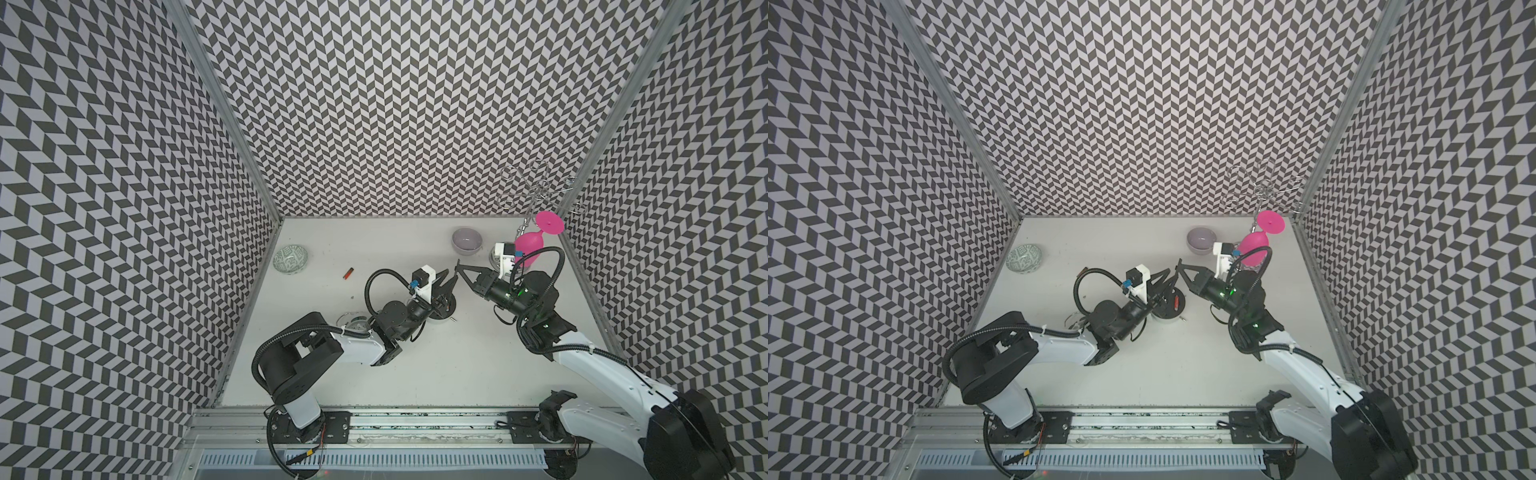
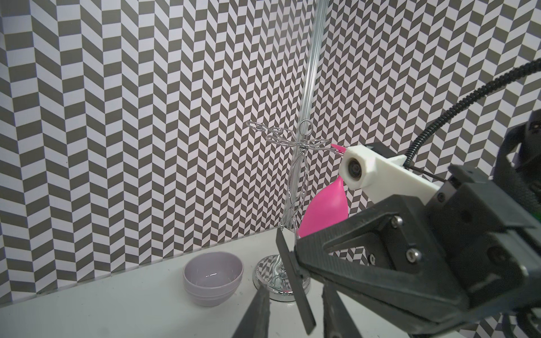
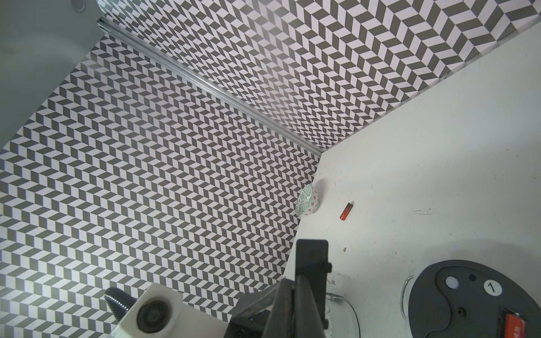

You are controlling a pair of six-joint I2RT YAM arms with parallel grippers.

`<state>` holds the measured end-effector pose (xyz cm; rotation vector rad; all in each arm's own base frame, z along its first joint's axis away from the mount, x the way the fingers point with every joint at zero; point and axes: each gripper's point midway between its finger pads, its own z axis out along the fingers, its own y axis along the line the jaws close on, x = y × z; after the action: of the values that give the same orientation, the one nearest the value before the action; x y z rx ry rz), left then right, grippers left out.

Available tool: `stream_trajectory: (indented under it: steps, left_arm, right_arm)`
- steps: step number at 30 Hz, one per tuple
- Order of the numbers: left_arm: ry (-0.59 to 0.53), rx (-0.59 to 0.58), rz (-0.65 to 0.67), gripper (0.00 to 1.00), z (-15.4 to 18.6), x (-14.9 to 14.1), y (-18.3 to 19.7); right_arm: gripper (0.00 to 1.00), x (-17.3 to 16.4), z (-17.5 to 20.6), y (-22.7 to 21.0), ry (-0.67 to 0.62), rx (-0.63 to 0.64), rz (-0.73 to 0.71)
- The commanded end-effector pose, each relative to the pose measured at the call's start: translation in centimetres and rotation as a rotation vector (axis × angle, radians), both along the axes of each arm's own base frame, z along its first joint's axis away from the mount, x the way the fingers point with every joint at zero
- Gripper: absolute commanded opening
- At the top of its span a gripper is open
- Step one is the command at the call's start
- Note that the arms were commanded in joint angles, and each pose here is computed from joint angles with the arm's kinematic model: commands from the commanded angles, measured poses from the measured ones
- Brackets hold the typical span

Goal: Insert the battery into the alarm
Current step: Pick up the cover from the center of the board.

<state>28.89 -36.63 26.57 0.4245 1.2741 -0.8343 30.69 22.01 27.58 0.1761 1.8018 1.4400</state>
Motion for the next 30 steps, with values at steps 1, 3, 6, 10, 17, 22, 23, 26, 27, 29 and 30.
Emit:
stream_trajectory:
  steps: [1,3,6,10,17,22,23,26,27,29,30]
  left_arm:
    - [0.010,-0.002,-0.013,0.29,0.1,0.3,-0.7]
    - [0.015,0.006,-0.021,0.26,-0.1,0.3,-1.0]
    - [0.019,0.006,-0.026,0.22,-0.3,0.2,-1.1]
    - [0.023,0.009,-0.025,0.16,-0.4,0.3,-1.1]
    - [0.028,0.014,-0.014,0.08,-0.5,0.5,-1.1]
    - [0.027,0.025,0.000,0.03,-0.7,0.7,-1.0]
    - [0.024,0.029,0.006,0.02,-0.7,0.8,-0.9]
    - [0.000,0.064,0.043,0.01,-0.9,1.2,-0.6]
    - [-0.012,0.086,0.064,0.00,-1.1,1.4,-0.5]
    - [-0.052,0.150,0.119,0.00,-1.4,1.9,-0.2]
    - [-0.077,0.190,0.158,0.00,-1.6,2.3,0.1]
  right_arm:
    - [0.01,-0.3,1.8,-0.1,-0.064,0.044,0.009]
    - [0.01,-0.3,1.8,-0.1,-0.065,0.044,0.010]
    - [0.01,-0.3,1.7,-0.1,-0.063,0.044,0.011]
    - [0.01,-0.2,1.7,0.0,-0.061,0.043,0.013]
    - [0.01,-0.1,1.3,0.1,-0.052,0.037,0.015]
    - [0.02,-0.1,1.2,0.1,-0.046,0.035,0.015]
    - [0.04,-0.1,1.2,0.1,-0.047,0.033,0.012]
    - [0.20,0.0,1.2,-0.3,-0.048,0.025,-0.008]
    - [0.27,0.0,1.3,-0.4,-0.048,0.021,-0.019]
    - [0.37,0.1,1.4,-0.8,-0.049,0.008,-0.044]
    - [0.41,0.2,1.3,-1.1,-0.041,-0.004,-0.060]
